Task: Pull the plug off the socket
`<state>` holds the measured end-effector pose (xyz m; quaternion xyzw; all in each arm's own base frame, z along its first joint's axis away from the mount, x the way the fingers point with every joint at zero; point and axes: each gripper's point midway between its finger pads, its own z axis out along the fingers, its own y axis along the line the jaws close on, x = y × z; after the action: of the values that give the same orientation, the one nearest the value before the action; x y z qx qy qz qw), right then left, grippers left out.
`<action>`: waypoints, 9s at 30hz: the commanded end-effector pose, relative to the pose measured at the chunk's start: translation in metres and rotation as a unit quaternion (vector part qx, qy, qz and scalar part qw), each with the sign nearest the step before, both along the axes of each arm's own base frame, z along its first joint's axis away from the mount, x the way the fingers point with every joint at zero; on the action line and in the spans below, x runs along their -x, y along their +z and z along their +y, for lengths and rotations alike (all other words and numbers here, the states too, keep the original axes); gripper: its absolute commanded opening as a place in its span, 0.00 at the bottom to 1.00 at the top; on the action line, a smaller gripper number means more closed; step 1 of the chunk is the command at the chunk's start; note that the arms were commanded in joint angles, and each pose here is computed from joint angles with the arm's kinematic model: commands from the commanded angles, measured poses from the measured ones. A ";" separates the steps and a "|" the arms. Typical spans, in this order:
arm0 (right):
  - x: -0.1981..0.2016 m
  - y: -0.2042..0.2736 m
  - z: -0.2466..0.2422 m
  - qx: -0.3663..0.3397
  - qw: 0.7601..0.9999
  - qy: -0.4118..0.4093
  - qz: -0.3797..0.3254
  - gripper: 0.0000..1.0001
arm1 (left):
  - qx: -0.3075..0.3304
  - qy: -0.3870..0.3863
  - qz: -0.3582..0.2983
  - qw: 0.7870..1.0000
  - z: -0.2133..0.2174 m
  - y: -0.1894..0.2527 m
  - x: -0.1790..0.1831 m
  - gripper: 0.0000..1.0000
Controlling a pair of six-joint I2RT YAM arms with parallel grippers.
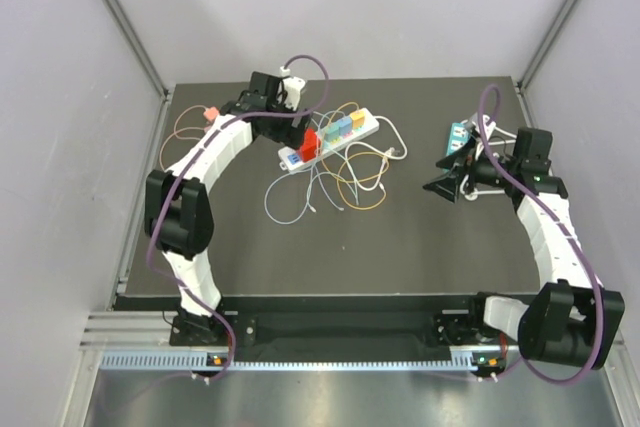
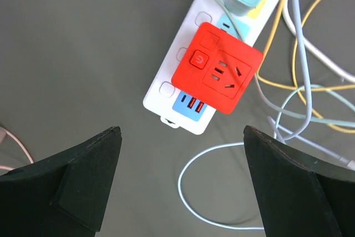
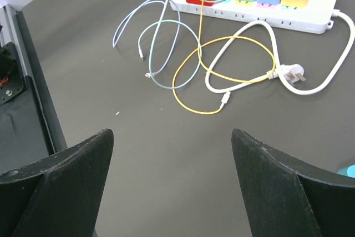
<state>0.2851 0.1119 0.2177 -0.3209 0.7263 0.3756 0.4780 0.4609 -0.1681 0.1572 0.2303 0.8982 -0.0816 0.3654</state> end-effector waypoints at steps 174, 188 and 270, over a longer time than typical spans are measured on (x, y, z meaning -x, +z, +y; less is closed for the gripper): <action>-0.135 -0.134 0.065 -0.108 0.929 -0.180 0.306 0.00 | 0.220 -0.143 0.004 0.965 -0.152 0.011 0.138 0.00; -0.133 -0.137 0.059 -0.098 0.933 -0.195 0.287 0.00 | 0.310 -0.042 0.024 0.949 -0.154 0.035 0.132 0.00; -0.130 -0.118 0.059 -0.149 0.934 -0.133 0.295 0.00 | 0.444 0.069 0.040 0.893 -0.004 0.035 0.086 0.98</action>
<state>0.4031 0.1723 0.0715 0.0254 0.8359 0.4719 0.2791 0.3897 -0.1255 0.1447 -0.0945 0.8396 -0.3863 0.3699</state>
